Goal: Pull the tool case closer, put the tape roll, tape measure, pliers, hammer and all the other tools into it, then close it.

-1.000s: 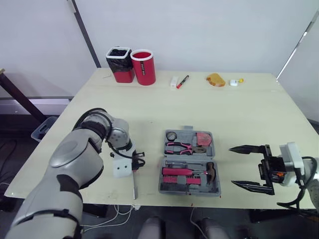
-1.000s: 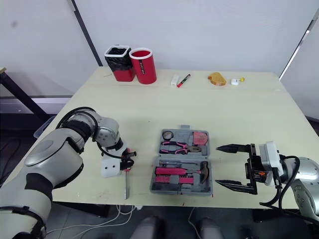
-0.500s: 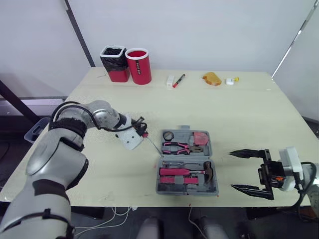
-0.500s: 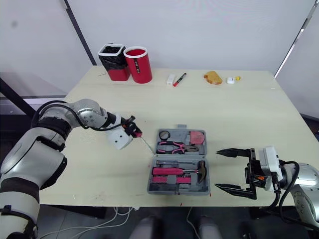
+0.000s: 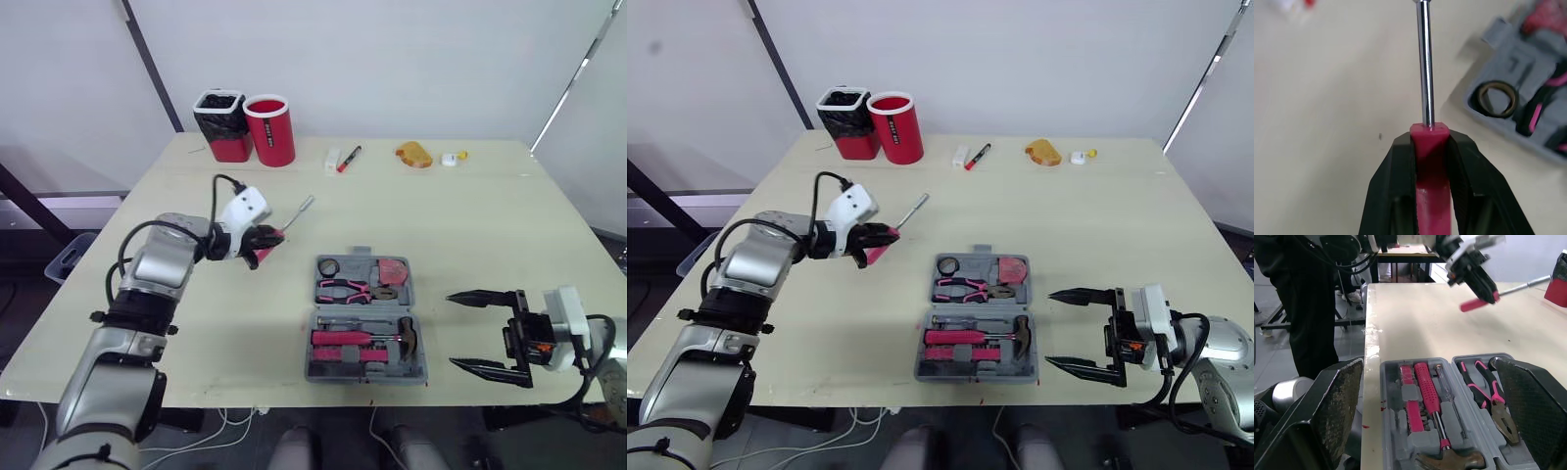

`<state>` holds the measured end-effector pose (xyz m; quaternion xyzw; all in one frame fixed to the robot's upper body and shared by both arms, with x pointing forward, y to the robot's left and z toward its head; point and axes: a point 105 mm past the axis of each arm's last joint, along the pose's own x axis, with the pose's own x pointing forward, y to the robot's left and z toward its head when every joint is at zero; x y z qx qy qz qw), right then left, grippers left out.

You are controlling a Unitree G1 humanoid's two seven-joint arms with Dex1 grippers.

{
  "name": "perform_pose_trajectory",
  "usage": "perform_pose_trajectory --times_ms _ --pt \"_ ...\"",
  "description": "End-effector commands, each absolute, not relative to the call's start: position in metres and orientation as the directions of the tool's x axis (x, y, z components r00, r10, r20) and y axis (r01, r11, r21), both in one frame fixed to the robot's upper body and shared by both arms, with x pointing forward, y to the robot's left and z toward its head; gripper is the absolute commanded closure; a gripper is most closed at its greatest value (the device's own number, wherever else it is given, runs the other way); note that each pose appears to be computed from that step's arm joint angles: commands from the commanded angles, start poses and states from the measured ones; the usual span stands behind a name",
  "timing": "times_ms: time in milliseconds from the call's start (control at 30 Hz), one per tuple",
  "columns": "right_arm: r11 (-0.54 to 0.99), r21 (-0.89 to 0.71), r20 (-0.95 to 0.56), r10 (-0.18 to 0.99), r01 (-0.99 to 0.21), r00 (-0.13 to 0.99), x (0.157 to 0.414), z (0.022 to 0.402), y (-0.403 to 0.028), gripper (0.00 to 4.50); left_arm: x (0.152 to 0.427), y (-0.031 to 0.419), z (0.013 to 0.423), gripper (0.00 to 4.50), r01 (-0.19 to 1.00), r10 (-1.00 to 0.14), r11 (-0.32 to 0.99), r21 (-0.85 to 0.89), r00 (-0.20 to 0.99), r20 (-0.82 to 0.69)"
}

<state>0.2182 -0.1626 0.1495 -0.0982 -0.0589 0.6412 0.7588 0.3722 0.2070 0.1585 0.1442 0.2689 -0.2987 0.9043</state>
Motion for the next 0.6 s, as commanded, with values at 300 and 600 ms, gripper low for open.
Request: perform_pose_trajectory --times_ms 300,600 --pt "0.180 -0.267 -0.018 0.981 -0.947 0.192 0.220 0.158 -0.168 0.00 0.315 0.238 0.115 4.15 0.187 -0.247 0.969 -0.164 0.651 -0.718" --pt "0.173 -0.264 -0.010 0.983 -0.949 0.182 0.221 0.159 -0.164 0.00 0.290 0.232 0.070 2.84 0.051 -0.118 0.992 -0.112 0.647 -0.753"
